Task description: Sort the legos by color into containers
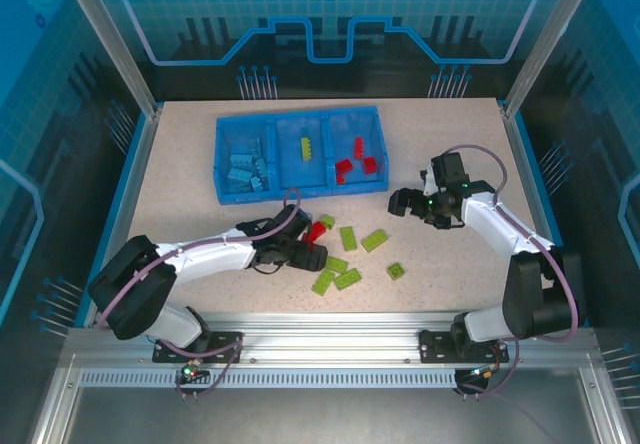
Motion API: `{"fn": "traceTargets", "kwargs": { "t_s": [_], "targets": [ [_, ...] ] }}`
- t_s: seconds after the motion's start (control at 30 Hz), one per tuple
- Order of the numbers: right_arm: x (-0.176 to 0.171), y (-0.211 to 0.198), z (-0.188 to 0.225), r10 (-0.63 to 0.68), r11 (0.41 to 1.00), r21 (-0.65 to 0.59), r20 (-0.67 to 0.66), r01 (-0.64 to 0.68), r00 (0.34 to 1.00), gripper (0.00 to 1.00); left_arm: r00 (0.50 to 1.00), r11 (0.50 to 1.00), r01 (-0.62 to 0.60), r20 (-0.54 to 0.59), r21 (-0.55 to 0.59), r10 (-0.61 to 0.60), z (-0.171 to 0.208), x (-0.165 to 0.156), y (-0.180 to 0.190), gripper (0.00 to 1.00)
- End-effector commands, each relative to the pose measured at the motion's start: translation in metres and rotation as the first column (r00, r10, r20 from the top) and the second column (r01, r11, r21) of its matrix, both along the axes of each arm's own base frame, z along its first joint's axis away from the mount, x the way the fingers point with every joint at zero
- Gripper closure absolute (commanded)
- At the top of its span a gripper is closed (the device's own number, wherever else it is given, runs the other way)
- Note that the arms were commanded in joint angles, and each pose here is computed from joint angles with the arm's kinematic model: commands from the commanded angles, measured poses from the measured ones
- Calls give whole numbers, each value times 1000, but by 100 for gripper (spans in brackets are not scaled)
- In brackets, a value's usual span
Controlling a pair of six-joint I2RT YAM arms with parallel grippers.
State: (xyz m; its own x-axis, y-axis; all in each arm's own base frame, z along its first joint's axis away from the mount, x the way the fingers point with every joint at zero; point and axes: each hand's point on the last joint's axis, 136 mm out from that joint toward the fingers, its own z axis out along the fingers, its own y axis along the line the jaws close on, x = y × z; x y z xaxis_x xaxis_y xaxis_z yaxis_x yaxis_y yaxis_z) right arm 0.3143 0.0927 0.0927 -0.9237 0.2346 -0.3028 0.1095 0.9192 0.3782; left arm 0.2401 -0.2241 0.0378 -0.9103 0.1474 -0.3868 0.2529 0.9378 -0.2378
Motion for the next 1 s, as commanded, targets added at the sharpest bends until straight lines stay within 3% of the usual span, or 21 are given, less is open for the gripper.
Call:
{"fn": "traceTargets", "kwargs": {
  "t_s": [0.0, 0.4, 0.53, 0.77, 0.97],
  "targets": [
    [6, 1, 8, -1, 1000, 1, 8, 1, 1000, 0, 1000, 999, 28, 13, 30, -28, -7, 1, -2, 4],
    [5, 0, 5, 1, 1000, -4, 2, -1, 1000, 0, 1000, 997, -18, 8, 69, 17, -18, 5, -1, 31],
    [5, 0, 3, 2, 1000, -2, -3, -2, 1000, 0, 1000, 998, -23, 18, 66, 21, -16, 7, -1, 34],
    [4, -1, 2, -3, 1000, -8, -4, 3, 1000, 0, 999, 997, -39, 20, 59, 38, -9, 5, 2, 51],
    [9, -1, 4, -7, 1000, -4, 15, 7, 1000, 0, 998, 998, -61, 35, 16, 61, 11, -3, 5, 56]
  ]
}}
